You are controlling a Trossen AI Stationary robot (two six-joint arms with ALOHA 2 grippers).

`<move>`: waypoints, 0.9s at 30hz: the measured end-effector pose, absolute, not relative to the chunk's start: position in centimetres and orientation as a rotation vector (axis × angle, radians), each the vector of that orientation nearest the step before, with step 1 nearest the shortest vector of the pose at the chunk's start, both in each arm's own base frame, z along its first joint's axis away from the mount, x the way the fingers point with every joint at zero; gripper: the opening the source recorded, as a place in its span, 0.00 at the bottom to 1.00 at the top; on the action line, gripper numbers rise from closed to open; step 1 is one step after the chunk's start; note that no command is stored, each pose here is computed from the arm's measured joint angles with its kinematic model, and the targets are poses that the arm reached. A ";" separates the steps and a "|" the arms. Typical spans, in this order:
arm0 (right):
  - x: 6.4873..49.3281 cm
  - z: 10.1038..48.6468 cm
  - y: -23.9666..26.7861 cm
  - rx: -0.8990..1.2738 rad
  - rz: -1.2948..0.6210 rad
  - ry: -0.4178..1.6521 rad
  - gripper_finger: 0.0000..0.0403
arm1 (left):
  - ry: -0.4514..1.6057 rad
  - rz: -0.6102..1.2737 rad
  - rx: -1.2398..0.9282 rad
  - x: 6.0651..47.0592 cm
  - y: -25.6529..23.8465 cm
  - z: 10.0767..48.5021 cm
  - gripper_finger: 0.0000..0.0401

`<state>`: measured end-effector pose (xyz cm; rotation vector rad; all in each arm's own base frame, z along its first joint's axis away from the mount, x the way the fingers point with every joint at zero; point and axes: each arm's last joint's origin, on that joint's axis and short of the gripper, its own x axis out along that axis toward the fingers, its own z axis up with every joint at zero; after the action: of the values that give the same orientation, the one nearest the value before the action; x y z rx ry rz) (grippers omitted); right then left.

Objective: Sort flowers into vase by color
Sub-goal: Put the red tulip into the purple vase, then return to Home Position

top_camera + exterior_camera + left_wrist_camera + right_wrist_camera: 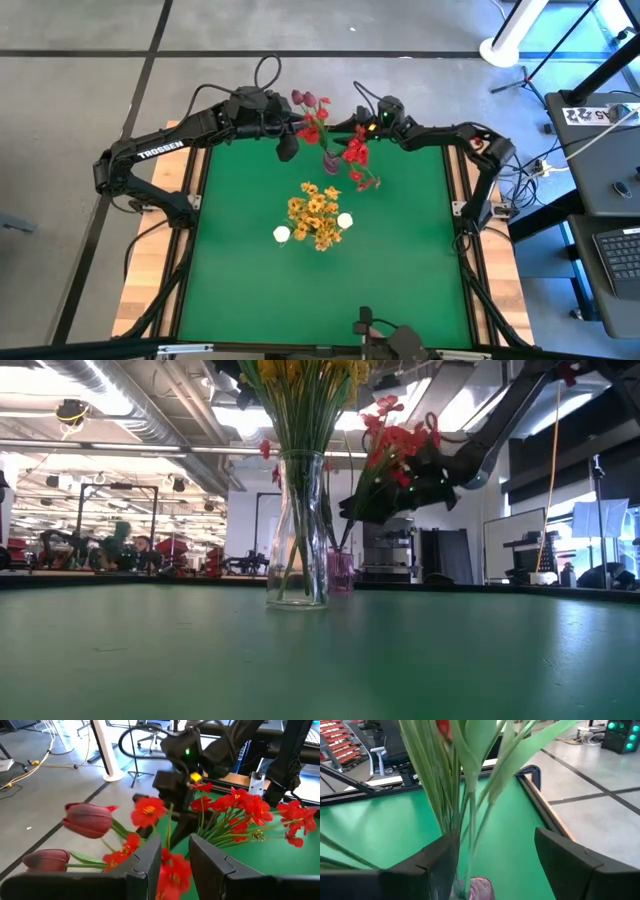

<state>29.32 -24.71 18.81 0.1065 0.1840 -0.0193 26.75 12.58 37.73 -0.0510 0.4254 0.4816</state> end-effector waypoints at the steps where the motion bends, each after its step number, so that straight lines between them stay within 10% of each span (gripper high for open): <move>1: 29.0 19.2 -24.8 0.110 -0.026 0.189 0.64 | 0.426 0.482 -0.051 26.7 12.6 37.7 0.24; 27: 18.4 33.7 -19.1 -0.101 -0.585 0.262 0.64 | 0.285 0.620 0.042 20.5 10.1 42.5 0.24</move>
<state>18.42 -19.06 33.69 -0.1005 0.2619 -0.5851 20.45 10.10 42.50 0.0420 0.2853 0.6205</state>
